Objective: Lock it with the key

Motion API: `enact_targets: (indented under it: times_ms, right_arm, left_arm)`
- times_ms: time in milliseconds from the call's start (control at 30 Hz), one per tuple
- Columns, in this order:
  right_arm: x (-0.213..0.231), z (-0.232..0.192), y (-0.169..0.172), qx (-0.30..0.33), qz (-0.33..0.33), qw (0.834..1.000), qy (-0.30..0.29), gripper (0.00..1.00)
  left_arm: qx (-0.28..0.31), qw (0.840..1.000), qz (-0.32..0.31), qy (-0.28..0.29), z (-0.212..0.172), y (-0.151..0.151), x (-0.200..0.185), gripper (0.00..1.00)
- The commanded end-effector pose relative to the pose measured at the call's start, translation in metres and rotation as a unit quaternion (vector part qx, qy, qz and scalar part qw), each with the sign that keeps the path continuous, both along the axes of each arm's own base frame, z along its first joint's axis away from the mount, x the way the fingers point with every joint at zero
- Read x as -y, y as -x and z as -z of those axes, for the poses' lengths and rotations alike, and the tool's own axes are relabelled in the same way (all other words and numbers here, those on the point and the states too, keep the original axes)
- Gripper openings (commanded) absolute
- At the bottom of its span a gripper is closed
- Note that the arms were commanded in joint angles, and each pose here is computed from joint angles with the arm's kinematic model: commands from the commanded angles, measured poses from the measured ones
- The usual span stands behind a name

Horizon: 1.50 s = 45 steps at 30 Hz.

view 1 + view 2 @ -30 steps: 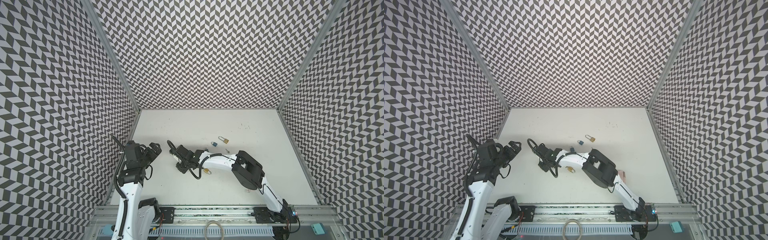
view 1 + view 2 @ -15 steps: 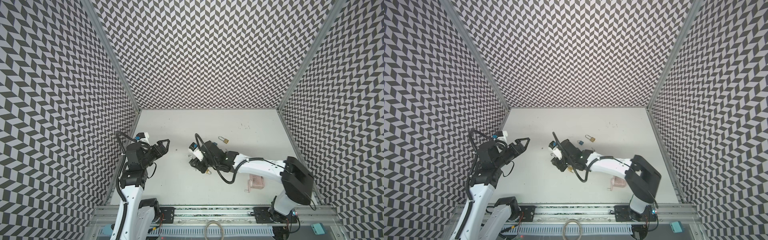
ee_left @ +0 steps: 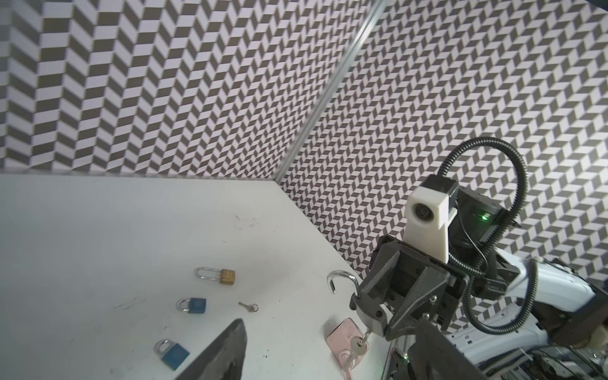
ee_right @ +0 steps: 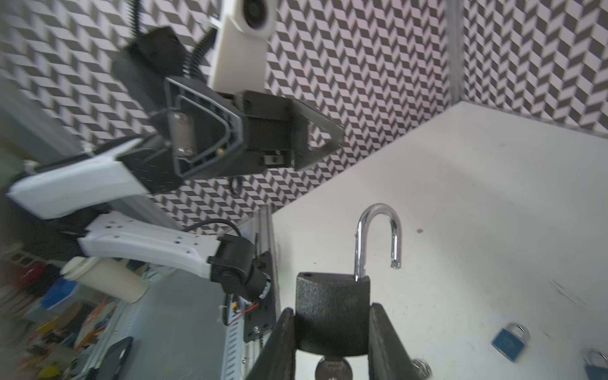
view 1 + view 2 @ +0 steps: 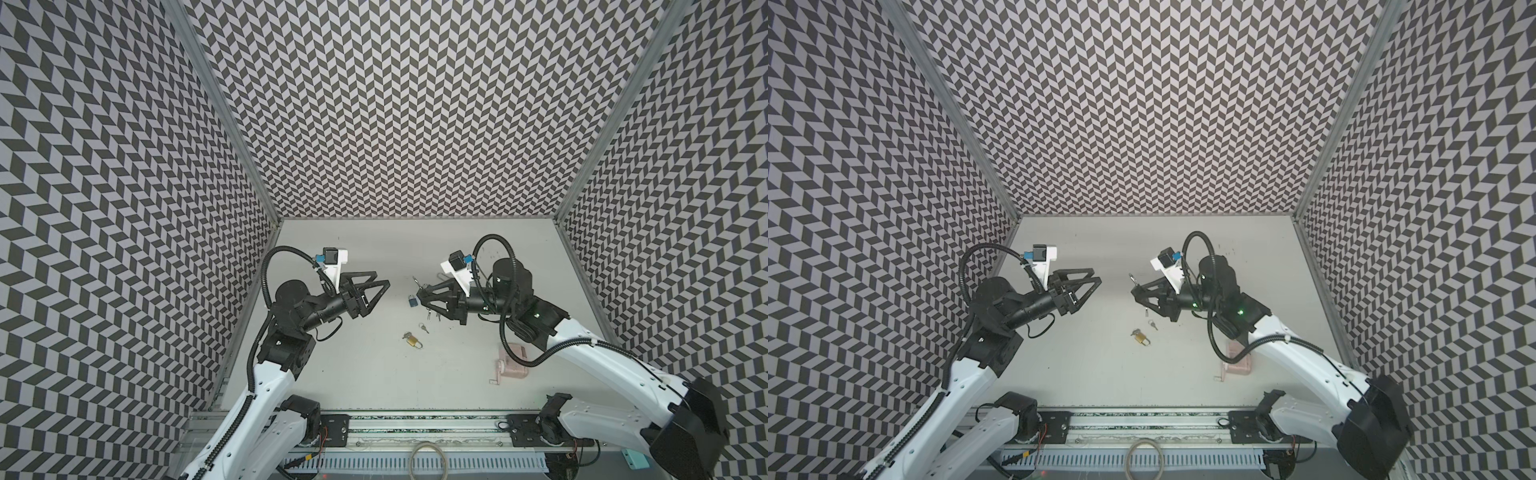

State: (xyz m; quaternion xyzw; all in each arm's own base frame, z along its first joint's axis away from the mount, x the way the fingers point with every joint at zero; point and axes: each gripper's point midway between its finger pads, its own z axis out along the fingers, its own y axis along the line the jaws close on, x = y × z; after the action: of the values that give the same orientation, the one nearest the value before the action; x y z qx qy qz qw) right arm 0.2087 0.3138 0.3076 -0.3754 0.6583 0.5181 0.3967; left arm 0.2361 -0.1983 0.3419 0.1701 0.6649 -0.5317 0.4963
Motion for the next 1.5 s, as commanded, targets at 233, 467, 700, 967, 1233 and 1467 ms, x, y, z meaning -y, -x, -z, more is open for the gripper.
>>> enact_targets:
  times_ms: [233,467,700,967,1233,1467]
  right_arm:
    - [0.007,-0.074,0.066,0.021,-0.186,0.977,-0.106,0.01]
    - [0.011,-0.087,0.077,0.021,-0.217,0.969,-0.116,0.01]
    - [0.011,-0.092,0.079,0.023,-0.22,0.968,-0.119,0.0]
    - [0.009,-0.086,0.074,0.016,-0.211,0.971,-0.114,0.0]
    - [0.009,-0.086,0.074,0.016,-0.211,0.971,-0.114,0.0]
    - [0.01,-0.084,0.074,0.02,-0.206,0.972,-0.111,0.0]
  left_arm:
    - [0.153,0.971,0.178,0.053,-0.073,0.078,0.036,0.99]
    - [0.165,0.96,0.221,0.049,-0.075,0.095,0.05,0.81]
    - [0.168,0.952,0.251,0.045,-0.074,0.103,0.062,0.57]
    - [0.173,0.952,0.247,0.049,-0.078,0.104,0.063,0.33]
    - [0.168,0.954,0.244,0.05,-0.078,0.102,0.064,0.21]
    - [0.161,0.959,0.229,0.048,-0.079,0.095,0.064,0.08]
